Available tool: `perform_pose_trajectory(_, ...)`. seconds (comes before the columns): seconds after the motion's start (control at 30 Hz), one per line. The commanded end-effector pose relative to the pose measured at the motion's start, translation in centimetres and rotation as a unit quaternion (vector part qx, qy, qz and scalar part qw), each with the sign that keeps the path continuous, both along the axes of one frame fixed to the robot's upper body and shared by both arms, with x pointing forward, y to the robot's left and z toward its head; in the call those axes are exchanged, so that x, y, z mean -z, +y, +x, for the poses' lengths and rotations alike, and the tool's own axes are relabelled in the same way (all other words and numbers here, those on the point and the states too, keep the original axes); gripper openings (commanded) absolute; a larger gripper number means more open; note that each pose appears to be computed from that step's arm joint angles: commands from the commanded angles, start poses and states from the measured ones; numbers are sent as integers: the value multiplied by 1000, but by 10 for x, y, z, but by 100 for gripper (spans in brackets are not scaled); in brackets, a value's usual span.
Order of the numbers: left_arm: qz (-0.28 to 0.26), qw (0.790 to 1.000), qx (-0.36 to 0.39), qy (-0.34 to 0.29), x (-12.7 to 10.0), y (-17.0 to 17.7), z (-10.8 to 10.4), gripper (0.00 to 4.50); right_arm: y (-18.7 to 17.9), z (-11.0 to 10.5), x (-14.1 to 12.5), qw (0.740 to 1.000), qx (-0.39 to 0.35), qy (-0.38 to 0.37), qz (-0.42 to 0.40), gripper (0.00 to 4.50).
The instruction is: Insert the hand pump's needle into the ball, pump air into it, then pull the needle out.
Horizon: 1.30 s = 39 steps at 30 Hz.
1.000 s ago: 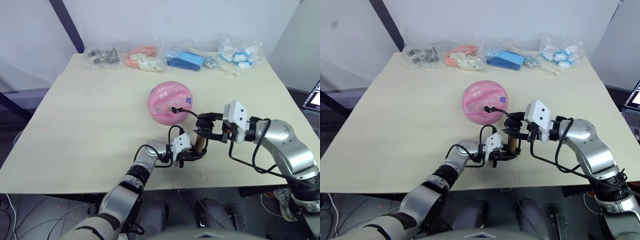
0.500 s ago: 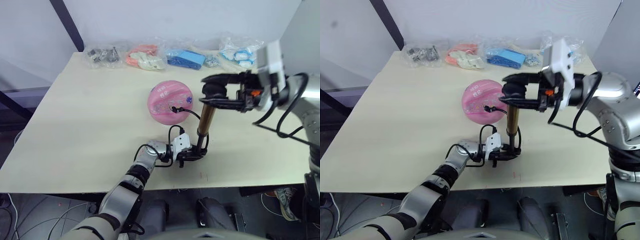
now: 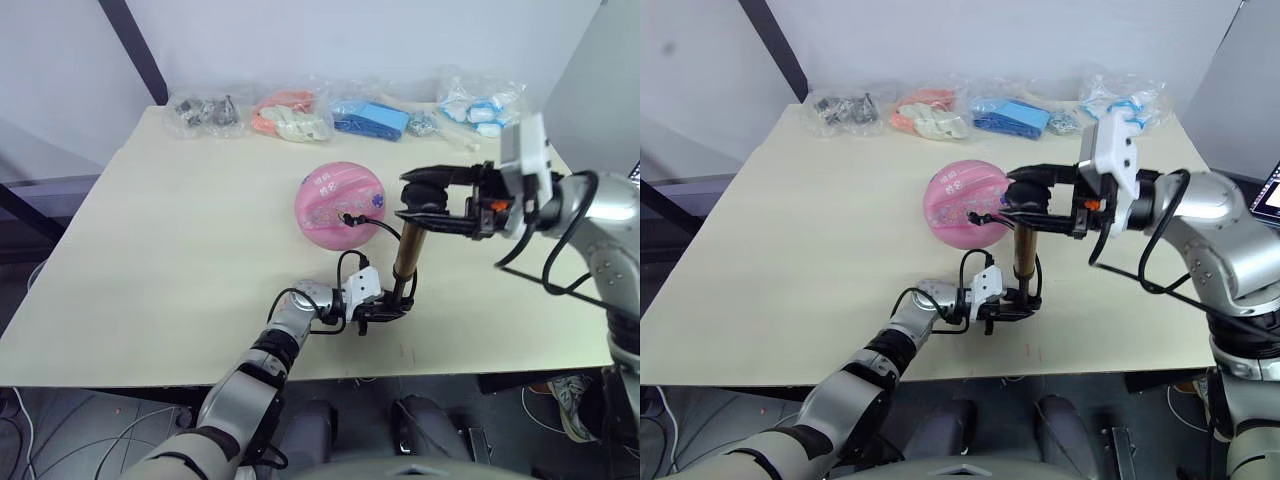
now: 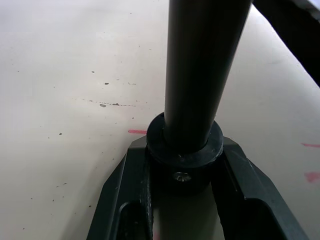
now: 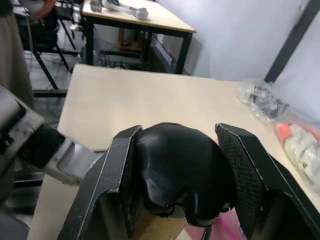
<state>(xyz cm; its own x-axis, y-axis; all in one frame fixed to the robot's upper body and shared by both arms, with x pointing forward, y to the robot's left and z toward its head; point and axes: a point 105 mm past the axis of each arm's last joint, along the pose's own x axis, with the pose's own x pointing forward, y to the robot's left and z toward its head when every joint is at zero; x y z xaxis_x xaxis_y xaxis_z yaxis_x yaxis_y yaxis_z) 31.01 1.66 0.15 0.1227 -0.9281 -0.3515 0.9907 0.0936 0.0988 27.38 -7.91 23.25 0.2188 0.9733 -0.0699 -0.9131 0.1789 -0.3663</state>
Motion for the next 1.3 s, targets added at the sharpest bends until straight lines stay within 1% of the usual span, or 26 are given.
perform_pose_trajectory(0.03, 48, 997, -13, 54, 30, 17, -12, 107, 7, -2, 55, 997, -3, 57, -47, 194)
perform_pose_trajectory(0.1, 48, 997, -13, 54, 30, 17, -12, 107, 7, -5, 74, 996, -3, 66, -60, 194)
perform_pose_trajectory(0.17, 47, 997, -13, 54, 30, 17, -12, 107, 8, -6, 82, 996, -1, 72, -59, 194)
perform_pose_trajectory(0.27, 48, 997, -12, 54, 30, 17, -12, 107, 7, -6, 103, 994, 10, 77, -72, 194)
perform_pose_trajectory(0.37, 48, 997, -13, 54, 30, 17, -12, 107, 4, -2, 115, 993, 35, 90, -66, 194)
perform_pose_trajectory(0.4, 47, 997, -13, 55, 30, 17, -12, 107, 4, -2, 114, 993, 36, 88, -63, 194)
perform_pose_trajectory(0.47, 48, 997, -12, 54, 30, 17, -12, 107, 5, -2, 104, 995, 32, 82, -46, 194)
perform_pose_trajectory(0.53, 48, 997, -13, 55, 30, 17, -12, 107, 4, 0, 81, 998, 23, 56, -32, 194)
perform_pose_trajectory(0.63, 47, 997, -12, 58, 31, 17, -13, 107, 2, 2, 27, 1000, 5, 10, 3, 194)
perform_pose_trajectory(0.7, 42, 997, -12, 65, 30, 16, -13, 107, 0, 3, 6, 1000, 1, -3, 10, 194)
perform_pose_trajectory(0.9, 31, 997, -22, 70, 27, 16, -11, 107, -12, 5, -35, 1000, 13, -25, 2, 194)
perform_pose_trajectory(1.03, 23, 996, -22, 81, 27, 16, -11, 107, -16, 1, -69, 998, 10, -51, 22, 194)
perform_pose_trajectory(1.1, 21, 996, -22, 80, 26, 16, -11, 107, -16, 0, -79, 998, 8, -55, 37, 194)
perform_pose_trajectory(1.2, 21, 996, -20, 80, 26, 16, -11, 107, -14, 1, -76, 998, 8, -49, 41, 194)
perform_pose_trajectory(1.3, 20, 997, -18, 78, 25, 16, -11, 107, -10, 7, -45, 999, 17, -26, 16, 194)
